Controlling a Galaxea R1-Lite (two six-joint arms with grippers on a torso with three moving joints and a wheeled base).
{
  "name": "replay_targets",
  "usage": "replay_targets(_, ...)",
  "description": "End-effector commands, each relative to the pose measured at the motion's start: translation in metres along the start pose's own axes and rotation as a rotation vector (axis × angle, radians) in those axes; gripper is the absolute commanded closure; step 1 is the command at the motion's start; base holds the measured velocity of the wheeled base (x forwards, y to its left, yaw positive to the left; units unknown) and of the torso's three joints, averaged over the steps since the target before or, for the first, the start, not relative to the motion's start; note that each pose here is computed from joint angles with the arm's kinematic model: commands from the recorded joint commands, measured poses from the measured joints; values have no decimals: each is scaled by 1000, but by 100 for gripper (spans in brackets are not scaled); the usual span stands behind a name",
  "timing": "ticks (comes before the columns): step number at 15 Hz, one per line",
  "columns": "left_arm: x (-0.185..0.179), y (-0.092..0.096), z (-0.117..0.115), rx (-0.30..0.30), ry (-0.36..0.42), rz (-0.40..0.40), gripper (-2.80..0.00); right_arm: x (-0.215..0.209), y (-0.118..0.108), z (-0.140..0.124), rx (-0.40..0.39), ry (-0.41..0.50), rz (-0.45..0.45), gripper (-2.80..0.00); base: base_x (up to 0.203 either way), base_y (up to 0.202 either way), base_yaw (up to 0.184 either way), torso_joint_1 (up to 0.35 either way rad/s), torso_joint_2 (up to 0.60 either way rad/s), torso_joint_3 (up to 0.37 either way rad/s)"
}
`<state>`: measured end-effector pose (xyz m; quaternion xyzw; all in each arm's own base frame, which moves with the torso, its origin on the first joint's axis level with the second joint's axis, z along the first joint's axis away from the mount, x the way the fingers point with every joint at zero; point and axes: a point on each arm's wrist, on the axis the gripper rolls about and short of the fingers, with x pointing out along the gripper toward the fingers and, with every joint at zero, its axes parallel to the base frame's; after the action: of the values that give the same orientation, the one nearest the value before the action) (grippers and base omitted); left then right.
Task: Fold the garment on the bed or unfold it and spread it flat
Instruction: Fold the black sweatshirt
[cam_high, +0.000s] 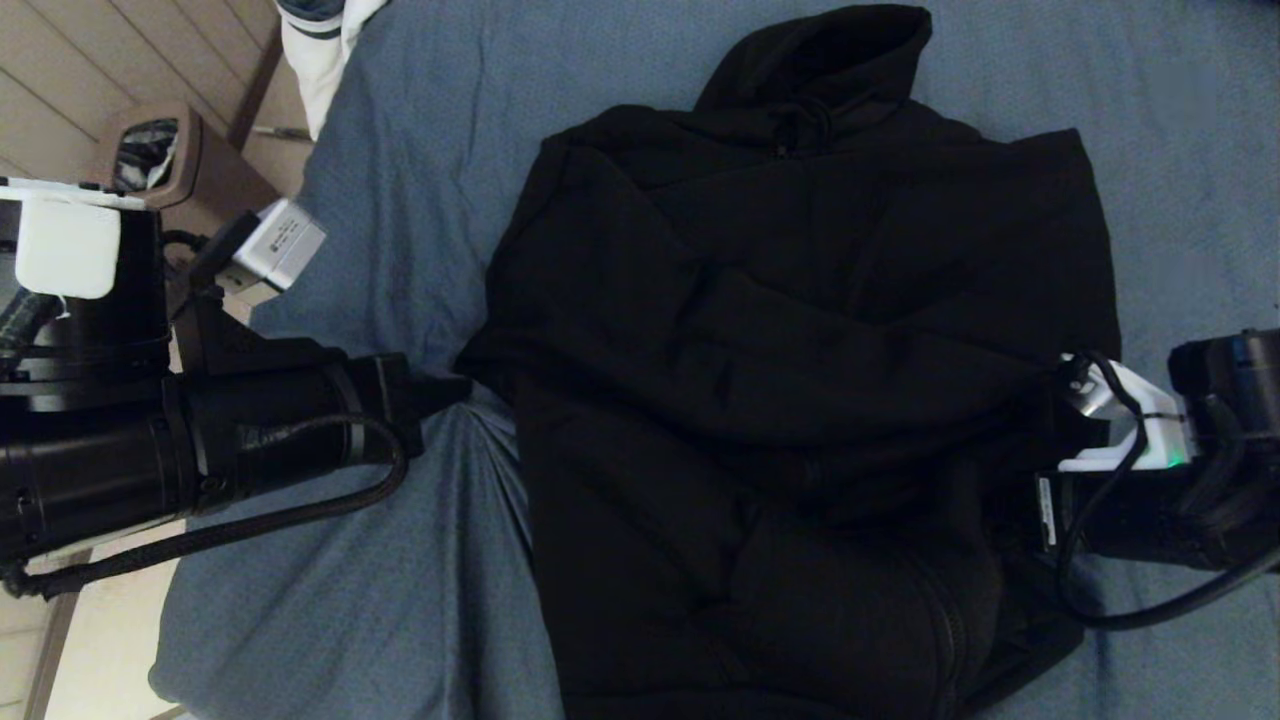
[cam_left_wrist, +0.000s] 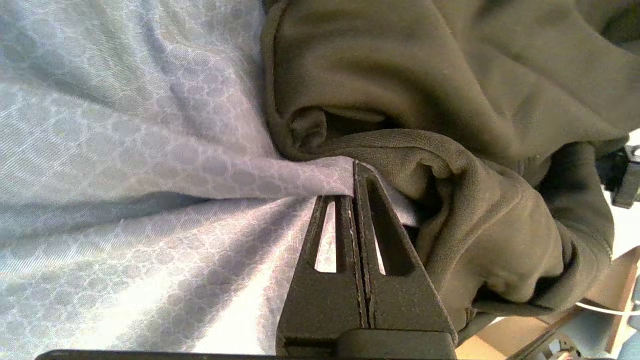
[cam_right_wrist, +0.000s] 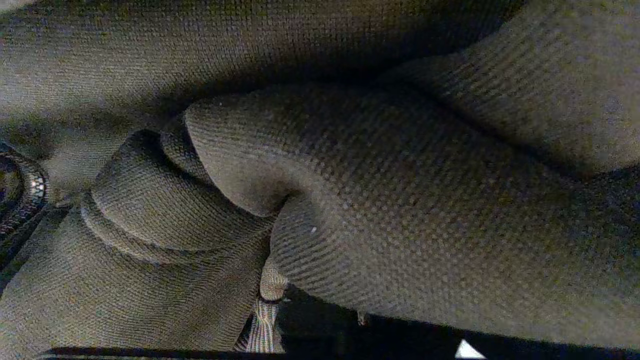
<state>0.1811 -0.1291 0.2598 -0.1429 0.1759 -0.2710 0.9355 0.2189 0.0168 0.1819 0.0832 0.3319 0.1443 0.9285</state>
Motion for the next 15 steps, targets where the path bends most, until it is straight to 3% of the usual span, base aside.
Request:
replay_targets(1, -4, -1, 2, -2, -17, -5, 0, 0, 0, 0, 0, 1, 3, 0, 0, 0, 0, 0, 0, 0)
replay_targets(2, -3, 0, 1, -1, -13, -1, 0, 0, 0, 0, 0, 1, 3, 0, 0, 0, 0, 0, 0, 0)
replay_targets(3, -2, 0, 1, -1, -13, 1, -280, -1, 1, 0, 0, 0, 3, 0, 0, 0, 0, 0, 0, 0)
replay_targets(11, -32, -7, 18, 0, -110, -38, -280, 0, 0, 4, -1, -9, 5, 0, 0, 0, 0, 0, 0, 0)
replay_targets(15, -49, -11, 30, 1, -111, -35, -280, -3, 2, 28, -12, -81, 8, 0, 0, 0, 0, 0, 0, 0)
